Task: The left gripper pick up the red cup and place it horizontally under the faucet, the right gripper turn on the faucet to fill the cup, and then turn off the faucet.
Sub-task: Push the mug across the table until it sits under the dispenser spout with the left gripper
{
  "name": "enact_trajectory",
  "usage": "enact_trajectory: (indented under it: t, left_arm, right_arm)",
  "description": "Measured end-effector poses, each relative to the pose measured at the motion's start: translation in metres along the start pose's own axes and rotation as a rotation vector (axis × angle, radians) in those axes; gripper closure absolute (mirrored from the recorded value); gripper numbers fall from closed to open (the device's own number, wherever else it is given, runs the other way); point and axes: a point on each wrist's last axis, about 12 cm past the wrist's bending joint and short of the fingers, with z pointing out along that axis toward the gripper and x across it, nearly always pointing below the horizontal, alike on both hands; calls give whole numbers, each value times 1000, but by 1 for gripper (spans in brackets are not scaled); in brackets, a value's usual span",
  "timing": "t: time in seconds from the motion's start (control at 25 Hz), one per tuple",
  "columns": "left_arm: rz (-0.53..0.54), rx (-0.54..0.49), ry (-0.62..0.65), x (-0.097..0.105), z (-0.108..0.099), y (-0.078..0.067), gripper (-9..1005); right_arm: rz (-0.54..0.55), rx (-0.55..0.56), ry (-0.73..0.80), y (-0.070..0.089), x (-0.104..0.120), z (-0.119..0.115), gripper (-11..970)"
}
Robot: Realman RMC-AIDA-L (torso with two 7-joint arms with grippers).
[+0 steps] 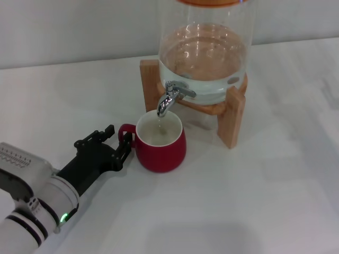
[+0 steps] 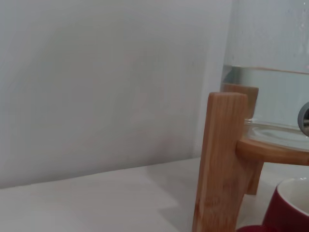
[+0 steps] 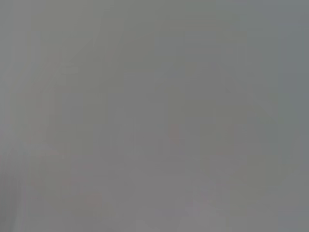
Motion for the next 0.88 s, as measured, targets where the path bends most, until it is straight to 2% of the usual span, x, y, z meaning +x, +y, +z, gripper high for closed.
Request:
enact_trajectory:
  t: [0.36,0.88]
  left_arm:
    - [-22,-5,-8,6,-8,-3,539]
    - [-37,31,-58,22,-40,-16,538]
  right_arm:
    - [0,0,3,0,0,0,280]
    - [0,4,13,-1,2,-1,280]
